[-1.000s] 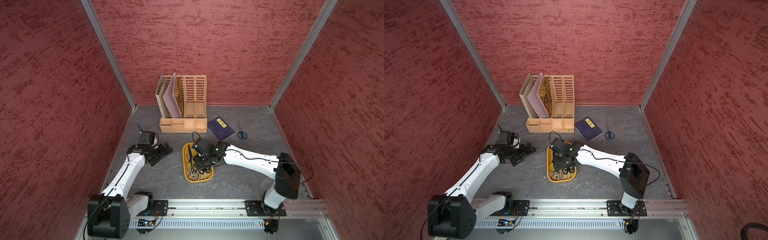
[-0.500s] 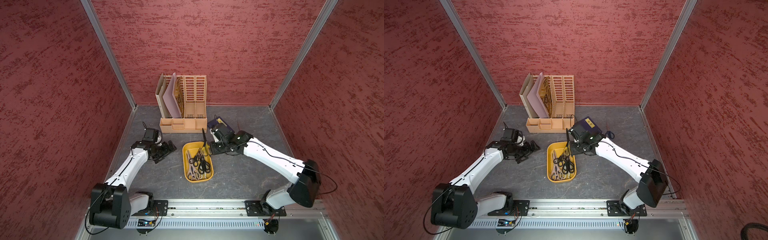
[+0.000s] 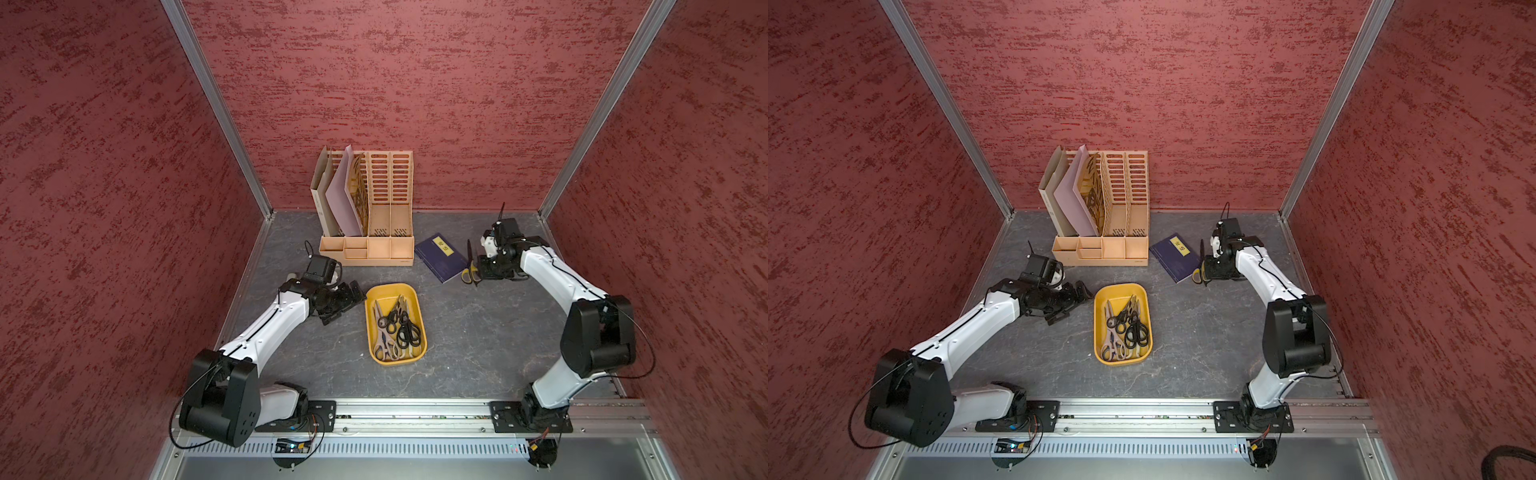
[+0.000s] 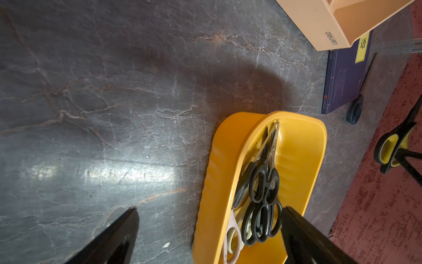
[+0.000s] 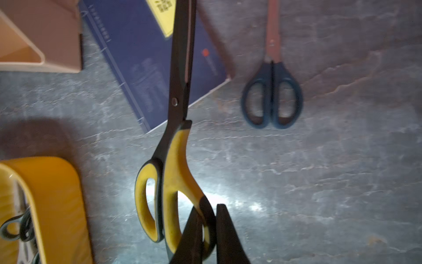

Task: Take the scissors out of the storage box
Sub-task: Place the scissors at the center of the board.

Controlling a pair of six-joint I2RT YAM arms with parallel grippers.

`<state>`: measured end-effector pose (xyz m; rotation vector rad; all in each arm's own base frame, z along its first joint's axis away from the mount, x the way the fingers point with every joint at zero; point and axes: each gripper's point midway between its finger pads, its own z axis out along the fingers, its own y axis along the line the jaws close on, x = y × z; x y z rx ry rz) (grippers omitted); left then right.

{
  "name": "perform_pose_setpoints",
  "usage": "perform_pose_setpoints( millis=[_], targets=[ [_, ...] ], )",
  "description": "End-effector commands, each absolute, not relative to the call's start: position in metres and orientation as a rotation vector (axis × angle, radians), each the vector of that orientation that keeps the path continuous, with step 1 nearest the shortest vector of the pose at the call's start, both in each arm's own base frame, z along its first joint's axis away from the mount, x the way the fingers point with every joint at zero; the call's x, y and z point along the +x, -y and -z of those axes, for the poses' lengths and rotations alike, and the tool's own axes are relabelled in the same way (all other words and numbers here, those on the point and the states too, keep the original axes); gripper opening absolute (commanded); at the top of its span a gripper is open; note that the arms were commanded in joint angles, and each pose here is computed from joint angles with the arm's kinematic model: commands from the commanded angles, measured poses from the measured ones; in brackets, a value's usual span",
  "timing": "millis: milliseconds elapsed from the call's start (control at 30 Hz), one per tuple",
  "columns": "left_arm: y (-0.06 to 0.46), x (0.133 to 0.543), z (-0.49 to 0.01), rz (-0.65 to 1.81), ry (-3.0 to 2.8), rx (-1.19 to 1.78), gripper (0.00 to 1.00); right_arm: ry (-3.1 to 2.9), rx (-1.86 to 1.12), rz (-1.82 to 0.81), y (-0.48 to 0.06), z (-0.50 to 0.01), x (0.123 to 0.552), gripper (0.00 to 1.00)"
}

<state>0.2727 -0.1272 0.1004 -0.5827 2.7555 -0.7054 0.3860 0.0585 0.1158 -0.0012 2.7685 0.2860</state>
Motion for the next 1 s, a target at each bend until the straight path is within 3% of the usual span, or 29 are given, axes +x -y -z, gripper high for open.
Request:
perform_pose_setpoints(
  millis=[0,400,967],
  targets=[
    [0.125,0.280,-0.104,0.678,-2.719,-0.605,1.00,-2.613,-0.051,-0.377,-0.036,-0.141,0.424,0.00],
    [0.111,0.271,-0.103,0.586,-2.706,-0.696,1.00,-2.620,0.041,-0.321,0.050,-0.103,0.467,0.00],
    [0.110,0.278,-0.110,0.535,-2.711,-0.714,1.00,-2.719,0.115,-0.268,0.084,-0.044,0.466,0.02]
  ],
)
